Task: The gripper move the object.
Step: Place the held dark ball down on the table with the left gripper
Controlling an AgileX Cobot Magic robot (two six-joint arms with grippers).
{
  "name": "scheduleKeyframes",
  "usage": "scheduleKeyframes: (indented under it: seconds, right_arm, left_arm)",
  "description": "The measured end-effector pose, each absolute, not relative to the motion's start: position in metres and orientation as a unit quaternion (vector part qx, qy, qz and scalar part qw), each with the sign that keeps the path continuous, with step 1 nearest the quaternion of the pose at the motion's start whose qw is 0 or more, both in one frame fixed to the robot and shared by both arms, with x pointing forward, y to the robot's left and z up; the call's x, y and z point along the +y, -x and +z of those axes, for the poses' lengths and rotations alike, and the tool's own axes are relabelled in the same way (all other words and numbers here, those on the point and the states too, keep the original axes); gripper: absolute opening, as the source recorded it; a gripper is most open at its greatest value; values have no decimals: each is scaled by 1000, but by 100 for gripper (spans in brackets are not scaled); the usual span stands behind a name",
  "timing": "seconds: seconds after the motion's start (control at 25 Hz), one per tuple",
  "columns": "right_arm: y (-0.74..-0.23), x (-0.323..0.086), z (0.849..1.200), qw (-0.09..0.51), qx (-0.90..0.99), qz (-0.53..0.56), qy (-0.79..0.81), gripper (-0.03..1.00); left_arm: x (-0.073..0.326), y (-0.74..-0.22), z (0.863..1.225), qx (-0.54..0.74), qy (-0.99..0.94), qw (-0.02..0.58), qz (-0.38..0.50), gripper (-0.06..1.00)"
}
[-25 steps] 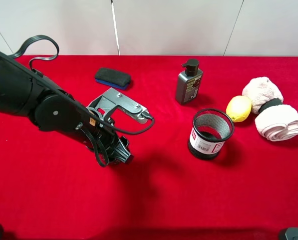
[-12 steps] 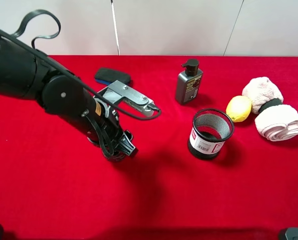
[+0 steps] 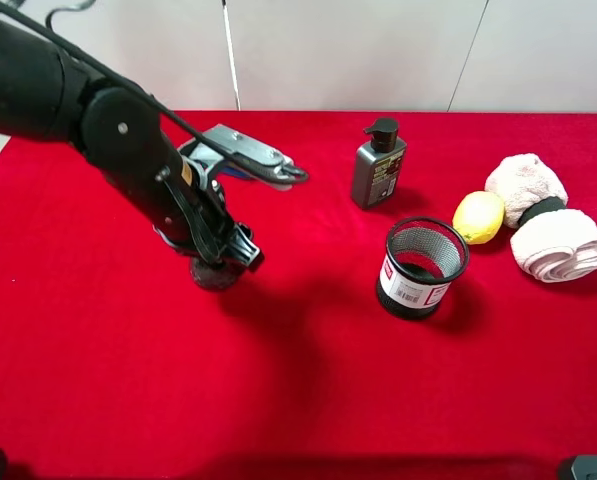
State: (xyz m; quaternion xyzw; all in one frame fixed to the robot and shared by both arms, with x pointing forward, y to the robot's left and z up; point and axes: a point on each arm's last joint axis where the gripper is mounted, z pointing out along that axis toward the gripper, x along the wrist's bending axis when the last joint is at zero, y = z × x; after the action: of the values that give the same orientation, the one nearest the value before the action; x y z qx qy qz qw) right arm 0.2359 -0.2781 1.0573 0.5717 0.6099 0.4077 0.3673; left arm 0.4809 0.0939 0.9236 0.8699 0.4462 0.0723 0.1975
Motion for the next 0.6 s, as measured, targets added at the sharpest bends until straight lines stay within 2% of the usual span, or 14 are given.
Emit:
scheduleKeyframes:
  seconds: [0.6]
  right_arm:
    - [-236,-278,1057,367,610,408,-572,69]
  left_arm:
    - [122,-521,933,448,-842,259,153,57]
